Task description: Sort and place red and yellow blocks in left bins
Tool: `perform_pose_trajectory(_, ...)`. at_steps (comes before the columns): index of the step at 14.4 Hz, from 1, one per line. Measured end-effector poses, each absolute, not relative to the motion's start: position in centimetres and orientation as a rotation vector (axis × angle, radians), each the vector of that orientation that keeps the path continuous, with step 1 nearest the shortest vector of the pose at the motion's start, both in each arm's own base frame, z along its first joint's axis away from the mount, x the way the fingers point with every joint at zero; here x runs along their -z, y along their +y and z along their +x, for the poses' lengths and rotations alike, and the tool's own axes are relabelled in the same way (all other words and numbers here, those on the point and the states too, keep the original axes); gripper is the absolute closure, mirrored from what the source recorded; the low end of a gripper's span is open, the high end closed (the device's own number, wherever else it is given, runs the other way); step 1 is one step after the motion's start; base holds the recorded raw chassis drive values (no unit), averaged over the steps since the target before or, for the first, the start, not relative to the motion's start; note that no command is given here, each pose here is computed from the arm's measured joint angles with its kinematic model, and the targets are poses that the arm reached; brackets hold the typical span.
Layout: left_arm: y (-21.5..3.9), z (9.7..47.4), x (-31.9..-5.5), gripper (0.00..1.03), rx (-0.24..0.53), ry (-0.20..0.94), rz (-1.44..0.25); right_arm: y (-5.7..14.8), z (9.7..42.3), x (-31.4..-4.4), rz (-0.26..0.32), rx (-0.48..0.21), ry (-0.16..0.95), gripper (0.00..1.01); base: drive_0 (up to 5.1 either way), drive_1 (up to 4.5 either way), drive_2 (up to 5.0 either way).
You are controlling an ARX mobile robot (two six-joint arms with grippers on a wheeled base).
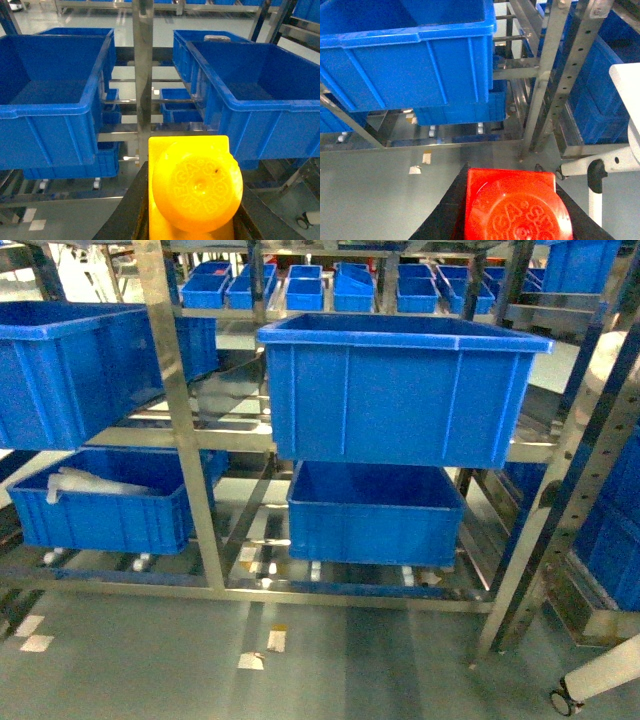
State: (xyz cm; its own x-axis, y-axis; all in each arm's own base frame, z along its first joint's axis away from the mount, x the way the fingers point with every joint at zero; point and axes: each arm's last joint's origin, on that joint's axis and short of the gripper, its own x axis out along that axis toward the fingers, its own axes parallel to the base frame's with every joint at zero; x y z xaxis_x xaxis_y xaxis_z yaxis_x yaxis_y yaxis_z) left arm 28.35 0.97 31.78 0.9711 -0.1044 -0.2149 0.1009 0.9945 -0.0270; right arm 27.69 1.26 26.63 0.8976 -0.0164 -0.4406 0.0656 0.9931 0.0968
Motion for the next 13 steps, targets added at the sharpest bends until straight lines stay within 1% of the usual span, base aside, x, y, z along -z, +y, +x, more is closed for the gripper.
perform_pose_trajectory(8, 0.97, 28.35, -31.78, 0.76, 0.104, 0.218, -0.016, 1.26, 27.69, -26.64, 0.110, 0.043, 0.454, 0.74, -4.9, 2.52, 2.3)
perform_pose_trajectory(13, 0.97, 28.34, -31.79, 0.76, 0.105, 0.217, -0.016, 1.26, 27.64, -26.70, 0.111, 0.042, 0.452, 0.74, -4.8, 3.57, 1.2)
